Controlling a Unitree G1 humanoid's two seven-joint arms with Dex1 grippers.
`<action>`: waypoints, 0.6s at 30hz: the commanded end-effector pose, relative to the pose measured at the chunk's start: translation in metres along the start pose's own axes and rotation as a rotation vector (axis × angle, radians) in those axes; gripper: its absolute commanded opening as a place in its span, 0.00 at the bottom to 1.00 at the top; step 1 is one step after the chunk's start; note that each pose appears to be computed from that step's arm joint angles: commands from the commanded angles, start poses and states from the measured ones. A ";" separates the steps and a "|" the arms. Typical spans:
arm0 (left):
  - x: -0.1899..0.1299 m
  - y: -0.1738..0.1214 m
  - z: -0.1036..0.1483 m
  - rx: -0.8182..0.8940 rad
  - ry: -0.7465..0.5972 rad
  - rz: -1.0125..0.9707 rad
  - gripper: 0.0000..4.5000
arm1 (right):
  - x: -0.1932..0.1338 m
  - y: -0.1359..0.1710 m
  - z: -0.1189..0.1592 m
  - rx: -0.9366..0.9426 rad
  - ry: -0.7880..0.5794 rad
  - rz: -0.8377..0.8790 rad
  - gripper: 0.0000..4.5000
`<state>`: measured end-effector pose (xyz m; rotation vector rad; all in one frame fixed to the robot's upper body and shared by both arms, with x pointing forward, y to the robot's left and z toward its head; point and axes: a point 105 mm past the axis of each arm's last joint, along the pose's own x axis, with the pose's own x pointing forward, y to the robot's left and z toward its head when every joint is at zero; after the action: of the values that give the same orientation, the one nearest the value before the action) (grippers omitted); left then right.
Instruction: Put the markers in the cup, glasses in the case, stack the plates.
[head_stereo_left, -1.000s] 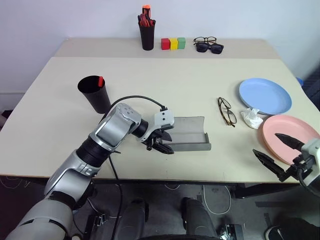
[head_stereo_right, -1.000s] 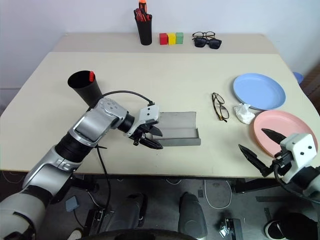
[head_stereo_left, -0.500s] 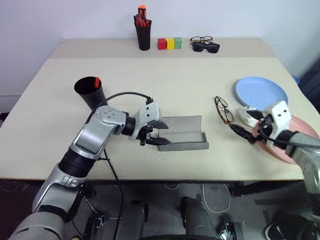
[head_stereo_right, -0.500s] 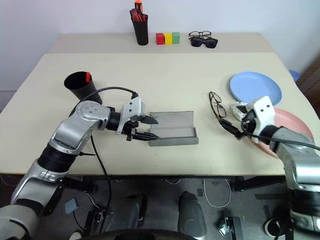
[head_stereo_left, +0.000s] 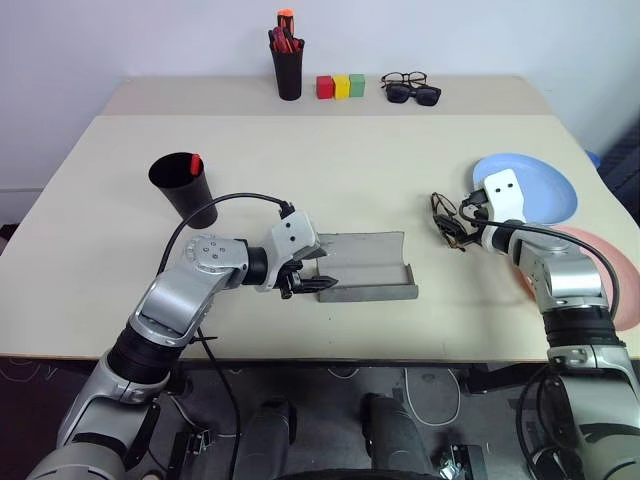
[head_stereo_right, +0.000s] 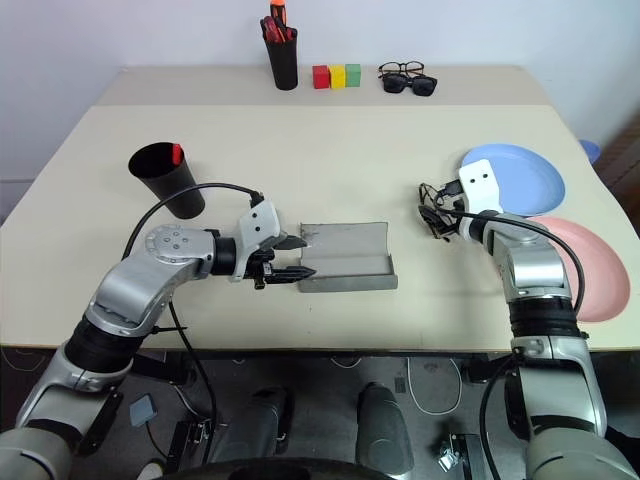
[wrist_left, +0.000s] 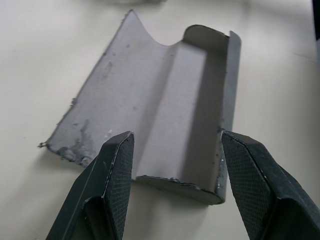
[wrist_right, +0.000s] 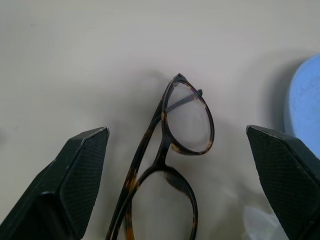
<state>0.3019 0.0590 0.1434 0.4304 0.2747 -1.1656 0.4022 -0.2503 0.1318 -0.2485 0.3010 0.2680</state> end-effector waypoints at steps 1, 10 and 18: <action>-0.007 0.002 0.010 0.016 -0.034 0.033 0.62 | 0.003 -0.002 0.012 -0.012 -0.005 0.005 1.00; -0.007 -0.001 0.009 -0.004 -0.030 0.043 0.62 | 0.005 0.003 0.008 -0.006 0.039 0.048 1.00; -0.006 -0.004 0.009 -0.016 -0.027 0.035 0.63 | 0.002 0.003 0.005 0.000 0.057 0.057 0.94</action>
<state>0.2995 0.0599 0.1434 0.3963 0.2925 -1.1267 0.4027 -0.2445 0.1205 -0.2336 0.4053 0.3192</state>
